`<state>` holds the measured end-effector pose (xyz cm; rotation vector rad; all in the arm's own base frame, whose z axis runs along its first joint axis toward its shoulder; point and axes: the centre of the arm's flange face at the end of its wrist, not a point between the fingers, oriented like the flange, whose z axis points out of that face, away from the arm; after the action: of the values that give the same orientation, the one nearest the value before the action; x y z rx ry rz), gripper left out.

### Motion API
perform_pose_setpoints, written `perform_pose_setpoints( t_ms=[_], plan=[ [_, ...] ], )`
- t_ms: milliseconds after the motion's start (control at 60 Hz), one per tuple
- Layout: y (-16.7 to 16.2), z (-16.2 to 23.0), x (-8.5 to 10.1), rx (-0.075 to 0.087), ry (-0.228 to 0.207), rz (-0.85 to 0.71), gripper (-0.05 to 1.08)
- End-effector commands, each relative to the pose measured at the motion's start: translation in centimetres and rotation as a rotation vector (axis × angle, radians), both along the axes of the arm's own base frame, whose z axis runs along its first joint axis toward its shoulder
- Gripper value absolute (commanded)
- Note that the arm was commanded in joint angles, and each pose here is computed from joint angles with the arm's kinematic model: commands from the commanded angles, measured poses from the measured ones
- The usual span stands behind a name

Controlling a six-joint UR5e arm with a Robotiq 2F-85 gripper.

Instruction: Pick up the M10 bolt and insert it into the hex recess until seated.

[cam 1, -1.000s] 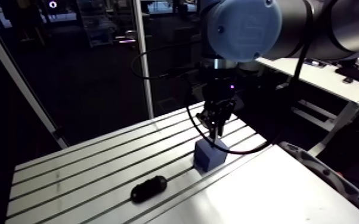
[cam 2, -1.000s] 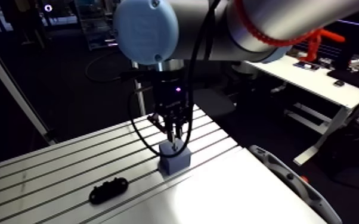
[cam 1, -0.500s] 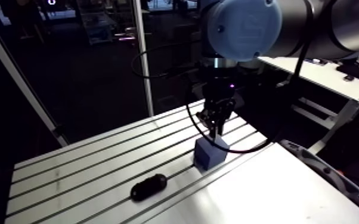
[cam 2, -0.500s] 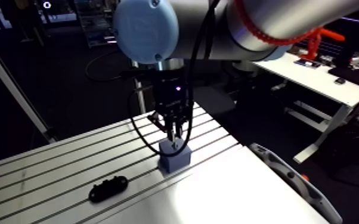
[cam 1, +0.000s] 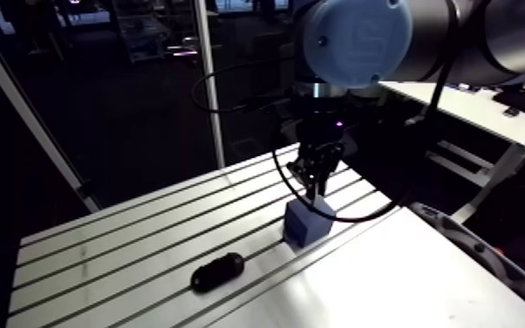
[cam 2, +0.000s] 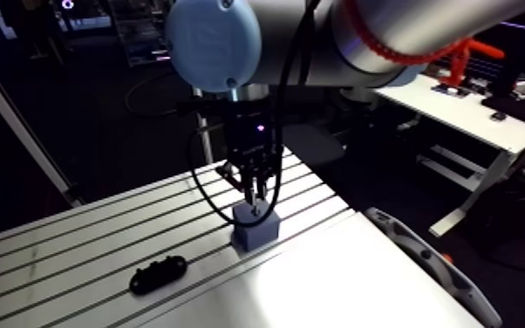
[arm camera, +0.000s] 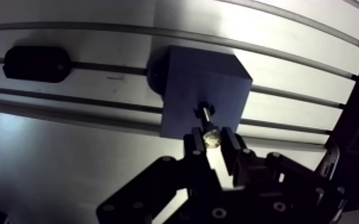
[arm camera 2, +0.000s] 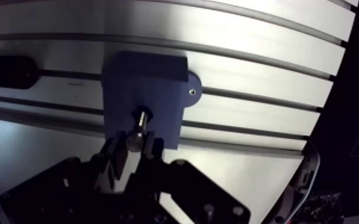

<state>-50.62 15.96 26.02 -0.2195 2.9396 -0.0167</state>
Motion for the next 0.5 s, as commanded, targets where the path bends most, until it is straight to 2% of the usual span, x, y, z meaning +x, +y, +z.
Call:
perform_pose_setpoints(
  t_ms=[17, 500],
  plan=[
    [0.08, -0.27, -0.23, -0.001, -0.002, 0.000, 1.08],
    [0.21, -0.62, -0.61, -0.004, -0.007, 0.000, 1.08]
  ],
)
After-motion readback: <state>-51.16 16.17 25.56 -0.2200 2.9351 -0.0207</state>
